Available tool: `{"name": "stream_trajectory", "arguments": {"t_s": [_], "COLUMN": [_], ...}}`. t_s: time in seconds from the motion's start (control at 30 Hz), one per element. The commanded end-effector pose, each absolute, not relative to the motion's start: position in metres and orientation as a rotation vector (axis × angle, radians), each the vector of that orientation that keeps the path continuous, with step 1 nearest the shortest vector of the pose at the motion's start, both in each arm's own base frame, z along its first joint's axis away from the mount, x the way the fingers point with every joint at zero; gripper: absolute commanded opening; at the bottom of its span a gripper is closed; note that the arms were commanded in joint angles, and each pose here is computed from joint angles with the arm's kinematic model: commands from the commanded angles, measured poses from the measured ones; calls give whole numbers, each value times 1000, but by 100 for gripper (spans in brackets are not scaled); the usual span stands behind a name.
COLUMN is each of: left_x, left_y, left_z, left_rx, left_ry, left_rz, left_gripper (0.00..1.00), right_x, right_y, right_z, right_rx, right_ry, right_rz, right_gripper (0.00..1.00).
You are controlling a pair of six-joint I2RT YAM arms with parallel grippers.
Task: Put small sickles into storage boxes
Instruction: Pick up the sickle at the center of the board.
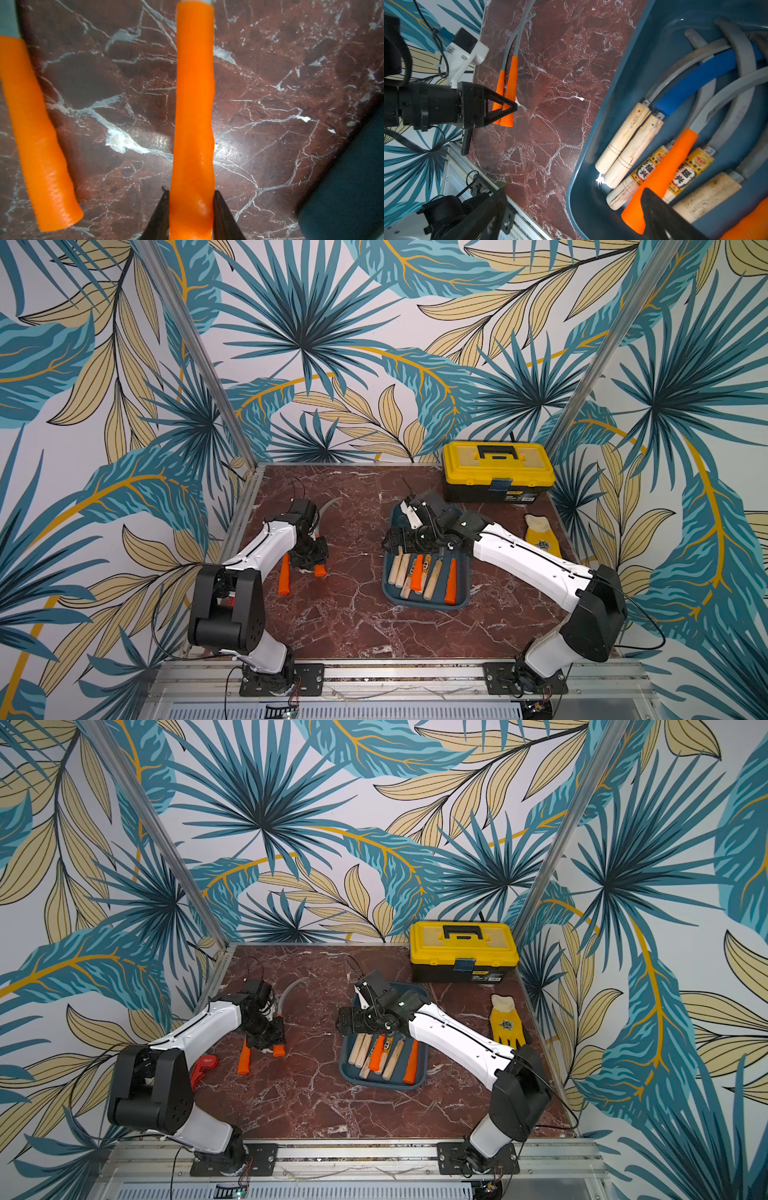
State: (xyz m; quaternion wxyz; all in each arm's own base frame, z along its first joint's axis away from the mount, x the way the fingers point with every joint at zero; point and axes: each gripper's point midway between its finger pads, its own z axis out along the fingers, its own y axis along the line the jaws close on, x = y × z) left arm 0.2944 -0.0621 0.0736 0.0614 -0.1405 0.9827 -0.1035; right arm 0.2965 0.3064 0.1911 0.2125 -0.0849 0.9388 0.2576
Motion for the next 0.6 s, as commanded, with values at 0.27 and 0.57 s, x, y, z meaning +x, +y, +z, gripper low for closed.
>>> {"name": "stream_trajectory", "arguments": {"t_s": [0.27,0.57], "left_x": [289,284], "left_y": [-95,-134], "left_z": [107,133], "left_rx": [-307,-173], "left_ry": [2938,2922], "left_rz": [-389,-424], "left_gripper": [17,17], "right_x": [284,273], "right_y": [275,252], "right_z": [195,194], "right_rx": [-126,-69], "right_ry": [2591,2584], "right_rz": [644,592], "right_gripper": [99,99]}}
